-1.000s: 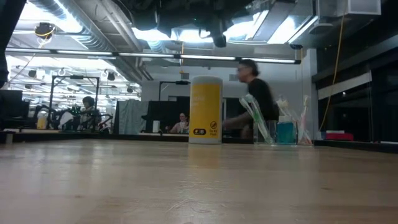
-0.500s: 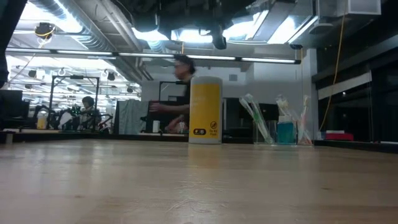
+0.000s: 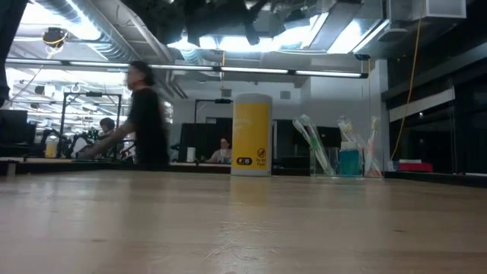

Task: Pick & Place toothbrushing station
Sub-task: Put the green toothbrush into the transparent organizer

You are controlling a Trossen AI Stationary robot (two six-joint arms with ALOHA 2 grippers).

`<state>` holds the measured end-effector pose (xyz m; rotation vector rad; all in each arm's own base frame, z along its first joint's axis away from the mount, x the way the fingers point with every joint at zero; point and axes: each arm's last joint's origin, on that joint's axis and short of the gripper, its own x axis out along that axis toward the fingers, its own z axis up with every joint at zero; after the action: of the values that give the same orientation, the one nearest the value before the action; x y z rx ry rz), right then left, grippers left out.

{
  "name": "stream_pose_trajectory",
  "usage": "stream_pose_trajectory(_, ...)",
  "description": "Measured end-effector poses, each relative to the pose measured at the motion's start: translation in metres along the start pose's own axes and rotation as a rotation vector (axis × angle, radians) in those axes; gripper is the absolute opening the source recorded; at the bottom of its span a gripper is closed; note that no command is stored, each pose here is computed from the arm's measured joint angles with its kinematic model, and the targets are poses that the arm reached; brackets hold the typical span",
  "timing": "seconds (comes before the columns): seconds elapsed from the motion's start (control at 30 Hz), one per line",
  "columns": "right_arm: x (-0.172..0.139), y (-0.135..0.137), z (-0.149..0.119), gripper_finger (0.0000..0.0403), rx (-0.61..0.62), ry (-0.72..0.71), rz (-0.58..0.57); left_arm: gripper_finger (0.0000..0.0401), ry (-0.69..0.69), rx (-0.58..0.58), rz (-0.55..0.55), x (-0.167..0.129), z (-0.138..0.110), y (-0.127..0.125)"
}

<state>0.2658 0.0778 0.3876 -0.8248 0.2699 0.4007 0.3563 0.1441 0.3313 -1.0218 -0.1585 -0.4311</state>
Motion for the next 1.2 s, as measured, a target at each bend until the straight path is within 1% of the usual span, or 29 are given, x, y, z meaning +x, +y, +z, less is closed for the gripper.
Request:
stream_pose_trajectory(0.07, -0.006, -0.005, -0.002, 0.0012, 0.051, -0.008, -0.017, 0.0076, 0.003, 0.069, -0.023, -0.005, 0.007, -0.012)
stream_pose_trajectory(0.13, -0.017, -0.012, -0.003, 0.0012, 0.087, -0.021, -0.057, 0.0073, 0.012, 0.135, -0.053, -0.009, 0.011, -0.027)
stream_pose_trajectory(0.2, -0.029, -0.021, -0.006, 0.0012, 0.111, -0.031, -0.107, 0.0069, 0.032, 0.179, -0.047, -0.012, 0.012, -0.040)
stream_pose_trajectory(0.3, -0.045, -0.034, -0.015, 0.0012, 0.141, -0.033, -0.174, 0.0061, 0.084, 0.240, 0.016, -0.014, 0.006, -0.058)
stream_pose_trajectory(0.4, -0.054, -0.049, -0.029, 0.0012, 0.180, -0.090, -0.237, 0.0051, 0.129, 0.311, 0.116, -0.019, -0.004, -0.076)
stream_pose_trajectory(0.53, -0.058, -0.066, -0.060, 0.0012, 0.242, -0.172, -0.318, 0.0037, 0.138, 0.419, 0.247, -0.023, -0.024, -0.100)
stream_pose_trajectory(0.7, -0.058, -0.076, -0.112, 0.0012, 0.353, -0.253, -0.471, 0.0024, 0.132, 0.538, 0.302, -0.021, -0.055, -0.138)
stream_pose_trajectory(0.83, -0.068, -0.074, -0.148, 0.0012, 0.430, -0.335, -0.639, 0.0016, 0.119, 0.586, 0.374, -0.021, -0.081, -0.160)
stream_pose_trajectory(0.93, -0.073, -0.063, -0.174, 0.0012, 0.506, -0.328, -0.763, 0.0011, 0.102, 0.612, 0.440, -0.021, -0.099, -0.173)
stream_pose_trajectory(1.03, -0.076, -0.050, -0.194, 0.0011, 0.584, -0.326, -0.892, 0.0006, 0.074, 0.633, 0.538, -0.023, -0.115, -0.182)
stream_pose_trajectory(1.1, -0.076, -0.042, -0.205, 0.0011, 0.627, -0.288, -0.983, 0.0003, 0.047, 0.649, 0.610, -0.025, -0.124, -0.186)
stream_pose_trajectory(1.2, -0.075, -0.032, -0.219, 0.0011, 0.676, -0.179, -1.117, 0.0003, 0.011, 0.668, 0.705, -0.027, -0.135, -0.190)
